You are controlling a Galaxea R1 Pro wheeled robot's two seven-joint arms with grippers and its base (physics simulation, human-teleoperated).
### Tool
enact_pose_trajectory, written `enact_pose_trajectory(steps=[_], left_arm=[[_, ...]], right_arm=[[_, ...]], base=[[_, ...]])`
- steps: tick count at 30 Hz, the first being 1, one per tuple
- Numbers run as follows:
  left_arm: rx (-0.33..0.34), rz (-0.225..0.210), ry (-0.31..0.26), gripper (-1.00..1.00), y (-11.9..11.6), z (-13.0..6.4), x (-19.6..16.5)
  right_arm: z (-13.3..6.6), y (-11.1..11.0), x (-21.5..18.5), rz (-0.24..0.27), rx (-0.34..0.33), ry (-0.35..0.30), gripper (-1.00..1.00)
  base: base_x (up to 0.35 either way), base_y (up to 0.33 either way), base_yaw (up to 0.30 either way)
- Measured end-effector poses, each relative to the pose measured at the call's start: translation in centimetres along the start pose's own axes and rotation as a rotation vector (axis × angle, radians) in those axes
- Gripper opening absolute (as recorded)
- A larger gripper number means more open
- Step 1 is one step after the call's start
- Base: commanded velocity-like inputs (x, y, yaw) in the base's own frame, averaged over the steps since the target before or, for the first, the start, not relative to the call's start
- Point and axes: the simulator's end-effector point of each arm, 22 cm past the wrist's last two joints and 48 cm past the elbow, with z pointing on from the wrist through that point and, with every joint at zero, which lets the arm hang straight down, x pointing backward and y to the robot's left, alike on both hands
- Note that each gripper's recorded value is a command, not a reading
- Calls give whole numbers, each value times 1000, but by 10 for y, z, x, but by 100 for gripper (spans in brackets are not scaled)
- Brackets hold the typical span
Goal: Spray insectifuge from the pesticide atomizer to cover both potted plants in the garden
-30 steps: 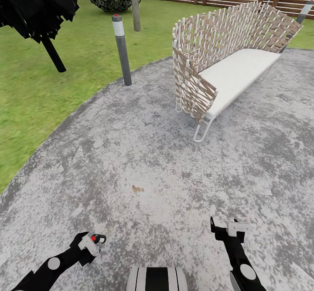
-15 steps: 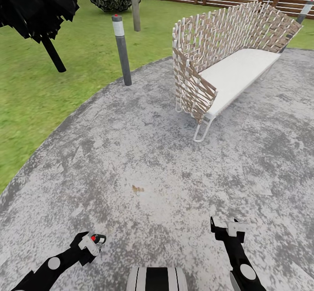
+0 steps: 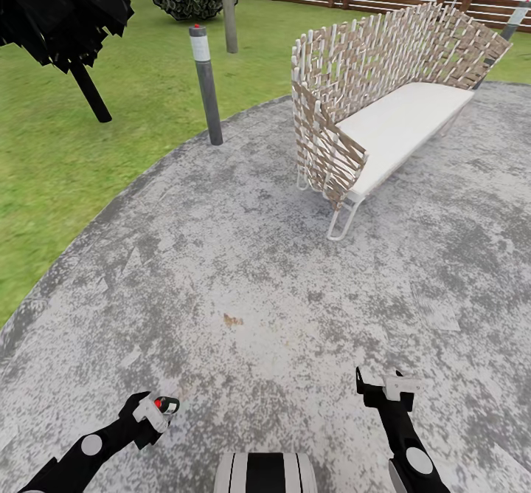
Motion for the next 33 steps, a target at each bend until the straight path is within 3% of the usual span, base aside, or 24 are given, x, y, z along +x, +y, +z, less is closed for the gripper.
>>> enact_pose_trajectory(steps=[1,33], left_arm=[[0,0,0,-100,0,0,0],[3,-4,1,-100,-1,-1,2]], right_arm=[[0,0,0,0,0,0,100],[0,0,0,0,0,0,100]], base=[[0,0,0],[0,0,0]])
